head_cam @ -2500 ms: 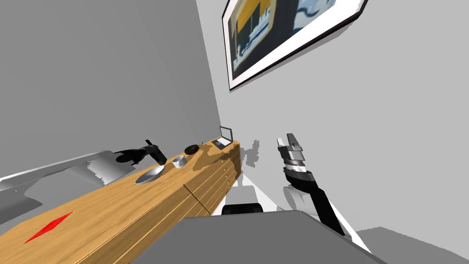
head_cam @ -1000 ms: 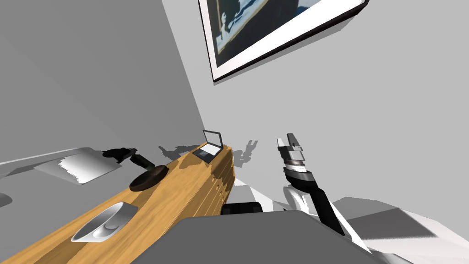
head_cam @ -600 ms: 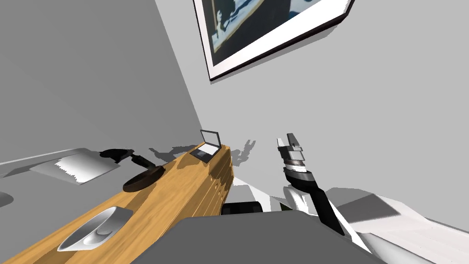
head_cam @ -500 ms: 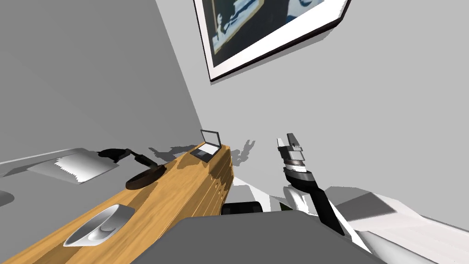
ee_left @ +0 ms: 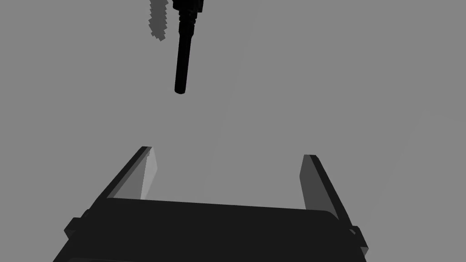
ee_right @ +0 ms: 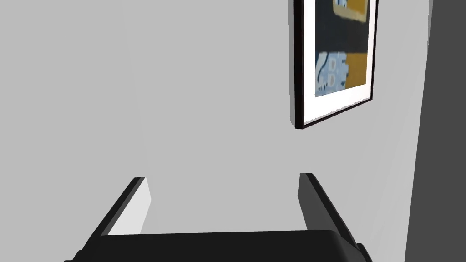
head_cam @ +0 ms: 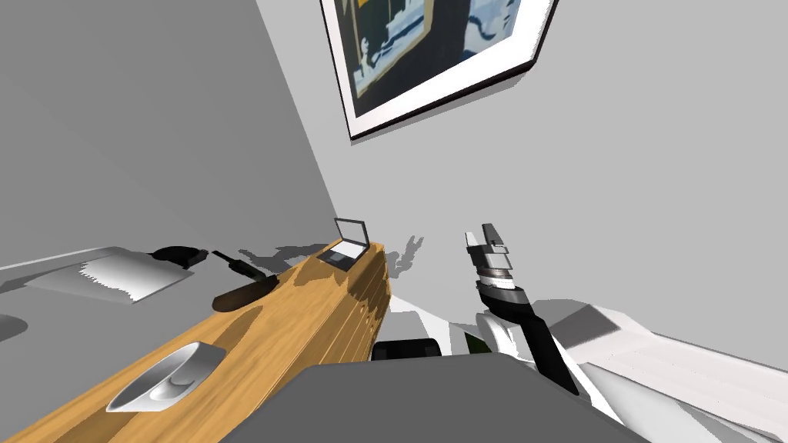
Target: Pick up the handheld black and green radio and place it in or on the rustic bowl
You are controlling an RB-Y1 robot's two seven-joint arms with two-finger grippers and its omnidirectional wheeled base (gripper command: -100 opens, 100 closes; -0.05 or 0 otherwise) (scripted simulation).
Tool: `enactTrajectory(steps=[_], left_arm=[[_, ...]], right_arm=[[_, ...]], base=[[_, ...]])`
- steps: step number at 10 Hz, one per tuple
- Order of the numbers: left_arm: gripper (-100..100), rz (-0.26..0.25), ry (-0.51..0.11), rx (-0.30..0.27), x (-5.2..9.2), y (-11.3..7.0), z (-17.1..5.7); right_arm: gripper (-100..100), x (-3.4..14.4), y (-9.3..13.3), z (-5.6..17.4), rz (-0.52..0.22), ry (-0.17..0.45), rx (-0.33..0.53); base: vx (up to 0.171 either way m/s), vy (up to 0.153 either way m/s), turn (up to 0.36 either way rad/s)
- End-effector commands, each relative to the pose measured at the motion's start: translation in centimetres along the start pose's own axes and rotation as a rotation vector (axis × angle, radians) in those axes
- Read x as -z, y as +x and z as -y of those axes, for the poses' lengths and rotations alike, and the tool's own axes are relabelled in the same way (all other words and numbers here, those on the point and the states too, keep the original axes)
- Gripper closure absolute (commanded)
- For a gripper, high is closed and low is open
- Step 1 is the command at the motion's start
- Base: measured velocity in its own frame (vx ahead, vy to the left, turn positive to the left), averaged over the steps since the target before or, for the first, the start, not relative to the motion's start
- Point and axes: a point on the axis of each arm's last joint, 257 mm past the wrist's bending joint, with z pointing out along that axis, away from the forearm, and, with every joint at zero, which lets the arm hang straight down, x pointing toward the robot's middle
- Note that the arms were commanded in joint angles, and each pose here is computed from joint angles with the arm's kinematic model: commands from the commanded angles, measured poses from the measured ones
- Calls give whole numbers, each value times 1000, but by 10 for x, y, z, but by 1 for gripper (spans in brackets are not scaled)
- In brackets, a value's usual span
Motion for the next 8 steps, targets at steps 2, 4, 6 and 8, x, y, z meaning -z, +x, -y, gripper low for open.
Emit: enactTrajectory(steps=[2,4,6,8], left_arm=[[-100,5,-40,-24,-13,-6,-14],[-100,29,-32,38,-13,-26,-7],[-100,23,-74,-8,-26,-23,-25],[-100,43,-71,50,-26,-40,-21]], right_arm=[[0,0,0,0,0,0,0],[0,0,0,0,0,0,0],[0,0,0,0,0,0,0],[0,0,0,0,0,0,0]], base=[[-106,-15,-220],[-30,4,26],[-85,-13,-236],[-37,-5,42]])
